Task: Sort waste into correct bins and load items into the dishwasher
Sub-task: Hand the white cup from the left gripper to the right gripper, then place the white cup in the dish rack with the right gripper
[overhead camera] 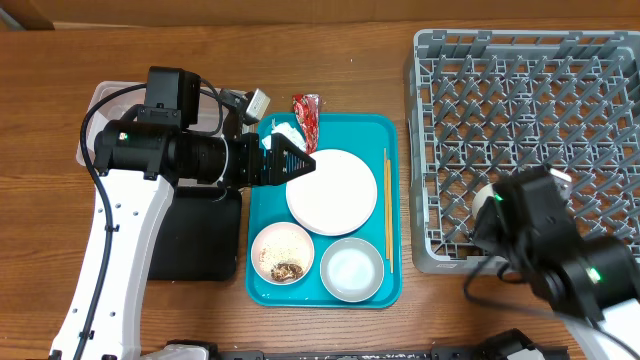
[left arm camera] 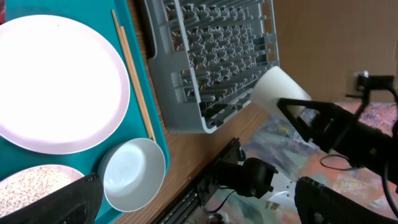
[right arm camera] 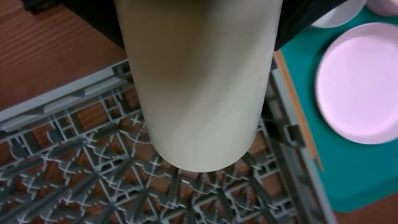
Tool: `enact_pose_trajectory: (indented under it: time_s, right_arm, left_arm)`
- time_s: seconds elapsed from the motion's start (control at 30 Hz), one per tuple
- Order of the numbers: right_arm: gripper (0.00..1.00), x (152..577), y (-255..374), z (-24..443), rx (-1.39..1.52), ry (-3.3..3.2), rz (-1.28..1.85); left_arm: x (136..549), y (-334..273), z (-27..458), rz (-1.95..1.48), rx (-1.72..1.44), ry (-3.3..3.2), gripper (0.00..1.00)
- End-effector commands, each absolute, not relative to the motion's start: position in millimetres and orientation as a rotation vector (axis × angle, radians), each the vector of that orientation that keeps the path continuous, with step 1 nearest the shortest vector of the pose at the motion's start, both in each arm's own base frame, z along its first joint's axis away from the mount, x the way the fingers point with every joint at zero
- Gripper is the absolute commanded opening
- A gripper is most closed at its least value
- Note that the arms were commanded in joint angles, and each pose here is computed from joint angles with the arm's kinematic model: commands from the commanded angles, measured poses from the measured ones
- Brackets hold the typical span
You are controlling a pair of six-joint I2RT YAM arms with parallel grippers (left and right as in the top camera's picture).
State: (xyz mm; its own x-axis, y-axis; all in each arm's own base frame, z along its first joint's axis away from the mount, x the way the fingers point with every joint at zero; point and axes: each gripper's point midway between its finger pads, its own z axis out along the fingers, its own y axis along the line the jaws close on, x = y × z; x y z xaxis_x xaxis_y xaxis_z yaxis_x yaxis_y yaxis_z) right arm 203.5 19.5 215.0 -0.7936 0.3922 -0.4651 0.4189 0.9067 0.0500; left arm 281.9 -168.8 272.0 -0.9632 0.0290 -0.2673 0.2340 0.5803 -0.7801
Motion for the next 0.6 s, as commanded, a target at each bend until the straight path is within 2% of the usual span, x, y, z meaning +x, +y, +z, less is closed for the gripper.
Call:
enact_pose_trajectory:
  time_s: [0.0,0.17,0.2,0.4,0.43,0.47,0.57]
  right_arm:
    - [0.59,214.6,14.9,208.8,0.66,2.607,-0.164]
    - [0.58,222.8,7.9,178.0,0.734,2.743,-0.268]
    - [0.55,223.4,7.5,172.4,0.735,2.78,-0.265]
    - [0.54,221.2,24.3,150.4,0.64,3.001,-0.036]
    - [0.56,220.4,26.7,149.8,0.62,3.017,-0.007]
    - [0.62,218.9,28.0,149.6,0.607,3.03,0.009]
    - [0.89,214.7,26.5,149.5,0.616,3.044,-0.006]
  left_arm:
    - [281.9,-167.0,273.9,-1.306,0.219,2.587,1.0]
    - [276.1,-166.2,271.5,-1.304,0.241,2.604,1.0]
    - [275.5,-165.8,270.7,-1.299,0.242,2.609,1.0]
    - [274.7,-162.0,265.6,-1.257,0.227,2.64,1.0]
    - [275.0,-161.7,265.3,-1.254,0.226,2.641,1.0]
    - [275.1,-161.4,265.0,-1.25,0.226,2.641,1.0]
    - [275.9,-161.4,265.2,-1.248,0.228,2.638,1.0]
